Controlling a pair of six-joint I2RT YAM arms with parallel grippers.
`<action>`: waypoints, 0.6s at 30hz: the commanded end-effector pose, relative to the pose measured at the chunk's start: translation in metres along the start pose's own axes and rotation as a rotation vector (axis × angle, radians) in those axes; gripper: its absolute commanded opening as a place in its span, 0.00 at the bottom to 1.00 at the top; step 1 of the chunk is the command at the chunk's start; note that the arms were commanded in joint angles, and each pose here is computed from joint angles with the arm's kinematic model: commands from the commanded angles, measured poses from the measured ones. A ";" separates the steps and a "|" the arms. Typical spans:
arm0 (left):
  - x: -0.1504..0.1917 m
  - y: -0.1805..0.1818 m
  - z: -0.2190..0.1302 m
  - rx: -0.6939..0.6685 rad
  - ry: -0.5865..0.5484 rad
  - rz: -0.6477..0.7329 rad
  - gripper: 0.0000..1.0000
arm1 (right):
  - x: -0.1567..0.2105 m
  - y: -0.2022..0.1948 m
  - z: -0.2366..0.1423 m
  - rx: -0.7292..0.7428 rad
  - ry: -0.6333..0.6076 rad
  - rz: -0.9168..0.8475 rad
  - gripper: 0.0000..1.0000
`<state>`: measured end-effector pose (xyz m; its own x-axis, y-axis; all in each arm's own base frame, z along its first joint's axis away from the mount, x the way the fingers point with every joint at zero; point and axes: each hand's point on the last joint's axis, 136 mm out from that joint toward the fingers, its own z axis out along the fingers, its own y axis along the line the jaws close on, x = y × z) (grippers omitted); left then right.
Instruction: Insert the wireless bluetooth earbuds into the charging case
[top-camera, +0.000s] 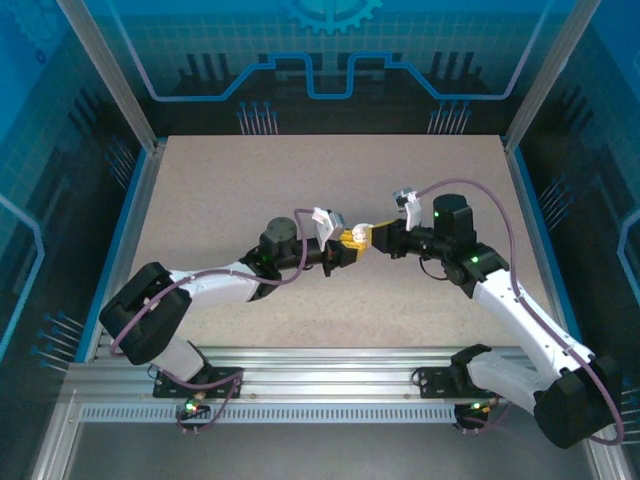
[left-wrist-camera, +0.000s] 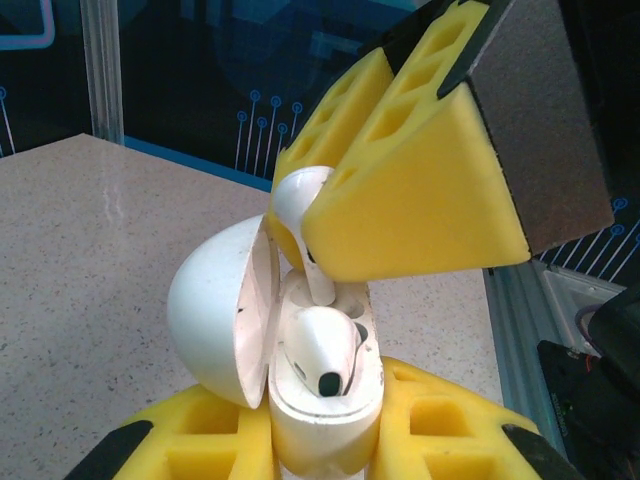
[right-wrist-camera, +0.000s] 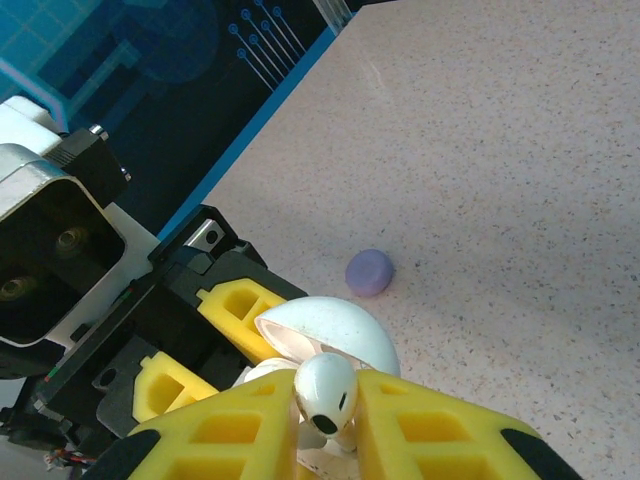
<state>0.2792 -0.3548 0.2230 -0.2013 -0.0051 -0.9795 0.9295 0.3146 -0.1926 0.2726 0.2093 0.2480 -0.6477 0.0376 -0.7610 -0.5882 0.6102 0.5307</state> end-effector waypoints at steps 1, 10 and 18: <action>-0.048 -0.026 -0.008 0.072 -0.153 0.151 0.16 | 0.016 -0.001 0.000 -0.028 0.050 0.022 0.22; -0.055 -0.029 -0.009 0.078 -0.175 0.162 0.16 | 0.018 -0.001 -0.003 -0.030 0.056 -0.003 0.22; -0.057 -0.030 -0.009 0.081 -0.174 0.162 0.17 | 0.025 -0.009 -0.002 0.015 0.083 0.002 0.22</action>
<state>0.2772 -0.3549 0.2304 -0.1653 -0.0145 -0.9861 0.9372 0.3091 -0.1616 0.2692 0.2087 0.2534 -0.6118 0.0147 -0.7909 -0.6332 0.5901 0.5008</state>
